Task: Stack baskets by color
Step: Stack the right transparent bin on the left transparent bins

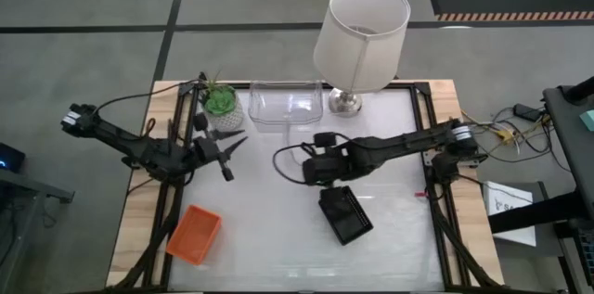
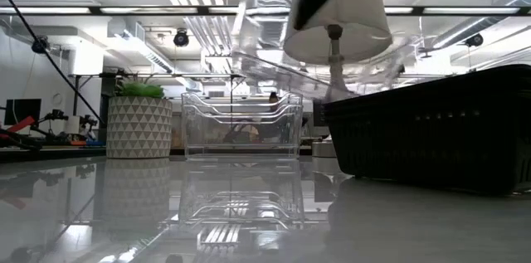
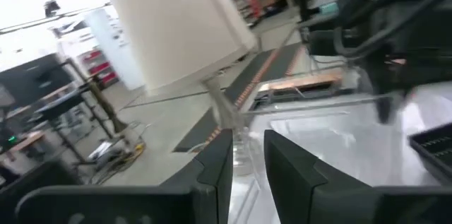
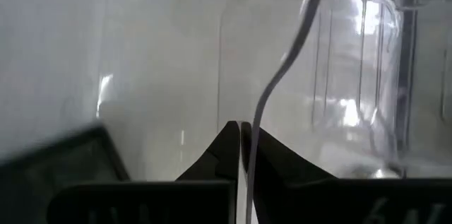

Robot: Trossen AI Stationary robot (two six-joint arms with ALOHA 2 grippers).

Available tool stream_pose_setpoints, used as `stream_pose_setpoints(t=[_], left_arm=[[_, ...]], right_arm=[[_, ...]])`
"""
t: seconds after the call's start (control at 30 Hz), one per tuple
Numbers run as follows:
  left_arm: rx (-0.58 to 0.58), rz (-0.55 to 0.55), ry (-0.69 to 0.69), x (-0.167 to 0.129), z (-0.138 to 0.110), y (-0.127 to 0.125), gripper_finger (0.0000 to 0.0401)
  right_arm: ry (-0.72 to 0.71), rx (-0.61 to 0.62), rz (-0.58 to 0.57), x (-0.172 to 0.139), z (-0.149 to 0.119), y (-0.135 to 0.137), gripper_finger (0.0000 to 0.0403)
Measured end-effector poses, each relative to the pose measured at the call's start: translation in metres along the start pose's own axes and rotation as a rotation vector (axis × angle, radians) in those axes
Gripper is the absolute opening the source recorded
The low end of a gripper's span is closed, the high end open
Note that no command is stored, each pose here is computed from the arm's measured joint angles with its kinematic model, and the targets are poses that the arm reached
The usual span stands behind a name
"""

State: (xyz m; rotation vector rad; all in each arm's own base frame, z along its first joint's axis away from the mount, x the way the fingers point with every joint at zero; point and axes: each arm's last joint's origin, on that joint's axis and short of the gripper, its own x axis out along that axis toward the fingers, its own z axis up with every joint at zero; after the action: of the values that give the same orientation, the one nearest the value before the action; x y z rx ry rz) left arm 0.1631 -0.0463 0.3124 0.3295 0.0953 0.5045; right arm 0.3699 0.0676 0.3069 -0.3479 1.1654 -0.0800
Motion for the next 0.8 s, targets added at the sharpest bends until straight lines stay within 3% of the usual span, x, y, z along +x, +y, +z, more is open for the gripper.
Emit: stream_pose_setpoints(t=[0.23,0.43,0.63,0.8], left_arm=[[-0.049,0.034,-0.021,-0.016,-0.019,0.016,0.0065],[-0.051,0.026,-0.027,-0.026,-0.041,0.02,0.0065],[-0.171,0.043,-0.139,-0.038,-0.03,0.04,0.0065],[-0.262,-0.022,-0.229,-0.049,-0.028,0.054,0.0065]], right_arm=[[-0.103,-0.046,-0.088,-0.003,0.045,-0.005,0.0009],[-0.161,-0.088,-0.275,0.0,0.072,-0.012,0.0009],[-0.168,-0.052,-0.392,0.017,0.088,-0.033,0.0009],[-0.12,-0.124,-0.436,0.039,0.094,-0.053,0.0009]])
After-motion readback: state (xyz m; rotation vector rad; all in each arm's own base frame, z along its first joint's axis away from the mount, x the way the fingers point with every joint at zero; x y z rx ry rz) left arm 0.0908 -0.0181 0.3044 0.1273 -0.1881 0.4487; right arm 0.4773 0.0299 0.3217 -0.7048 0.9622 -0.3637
